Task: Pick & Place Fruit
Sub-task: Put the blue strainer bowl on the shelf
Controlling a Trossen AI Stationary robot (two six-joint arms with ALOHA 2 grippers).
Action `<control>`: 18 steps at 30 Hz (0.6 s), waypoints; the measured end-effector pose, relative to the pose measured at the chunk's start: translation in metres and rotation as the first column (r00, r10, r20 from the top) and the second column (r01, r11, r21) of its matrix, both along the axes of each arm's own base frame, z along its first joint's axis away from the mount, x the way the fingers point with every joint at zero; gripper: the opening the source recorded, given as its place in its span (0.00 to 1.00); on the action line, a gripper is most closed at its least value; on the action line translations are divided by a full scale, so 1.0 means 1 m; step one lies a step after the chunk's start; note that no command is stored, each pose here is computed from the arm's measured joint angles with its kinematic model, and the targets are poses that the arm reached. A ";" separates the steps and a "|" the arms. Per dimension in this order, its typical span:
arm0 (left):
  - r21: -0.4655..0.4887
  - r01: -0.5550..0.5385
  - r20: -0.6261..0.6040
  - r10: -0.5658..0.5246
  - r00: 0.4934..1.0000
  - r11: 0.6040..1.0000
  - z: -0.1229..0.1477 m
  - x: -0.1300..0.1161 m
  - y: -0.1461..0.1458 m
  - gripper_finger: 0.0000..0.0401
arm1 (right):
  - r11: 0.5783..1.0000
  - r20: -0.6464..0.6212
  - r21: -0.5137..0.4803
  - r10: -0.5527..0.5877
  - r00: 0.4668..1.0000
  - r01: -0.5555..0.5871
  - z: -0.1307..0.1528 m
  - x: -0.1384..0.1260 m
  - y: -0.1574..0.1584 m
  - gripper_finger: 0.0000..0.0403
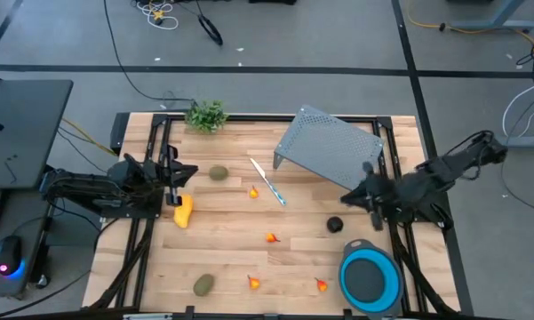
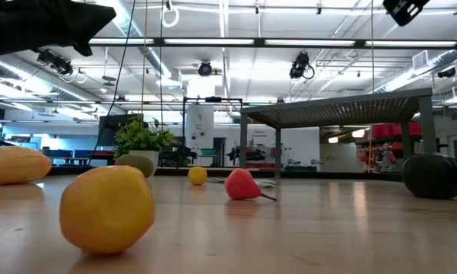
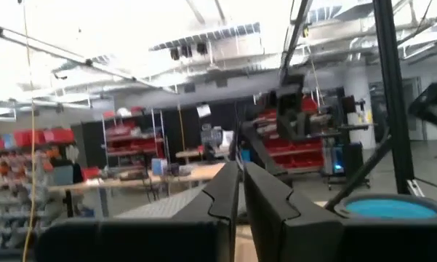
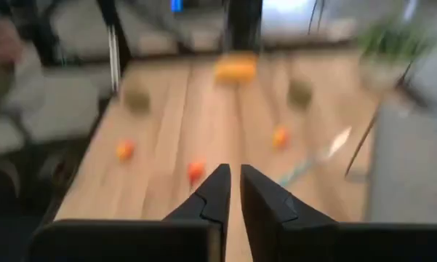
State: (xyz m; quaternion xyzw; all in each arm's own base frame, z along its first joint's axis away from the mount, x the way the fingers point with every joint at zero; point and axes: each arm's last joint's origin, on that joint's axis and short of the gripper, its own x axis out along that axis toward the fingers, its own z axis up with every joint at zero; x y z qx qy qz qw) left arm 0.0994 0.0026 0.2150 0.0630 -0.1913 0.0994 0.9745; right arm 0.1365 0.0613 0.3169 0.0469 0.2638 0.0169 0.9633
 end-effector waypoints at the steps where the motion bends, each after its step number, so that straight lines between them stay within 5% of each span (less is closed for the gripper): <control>1: -0.001 -0.001 -0.003 0.001 1.000 1.000 0.000 0.000 0.000 0.09 | 1.000 -0.090 0.013 0.005 0.996 -0.004 0.001 0.007 0.005 0.12; 5: 0.004 -0.043 0.031 0.042 0.999 0.999 0.003 -0.002 0.001 0.10 | 0.996 -0.426 0.076 -0.017 0.904 0.055 0.003 0.026 0.019 0.14; 10: 0.055 -0.140 0.124 0.132 0.983 0.989 0.017 -0.008 0.003 0.12 | 0.974 -0.756 0.131 -0.022 0.654 0.185 -0.012 0.032 0.030 0.17; 14: 0.094 -0.198 0.175 0.180 0.968 0.976 0.039 -0.013 0.004 0.13 | 0.942 -0.876 0.156 -0.007 0.482 0.298 -0.026 0.031 0.035 0.23; 18: 0.129 -0.158 0.149 0.139 0.979 0.979 0.050 -0.010 0.002 0.13 | 0.926 -0.899 0.154 -0.013 0.438 0.344 -0.034 0.031 0.045 0.33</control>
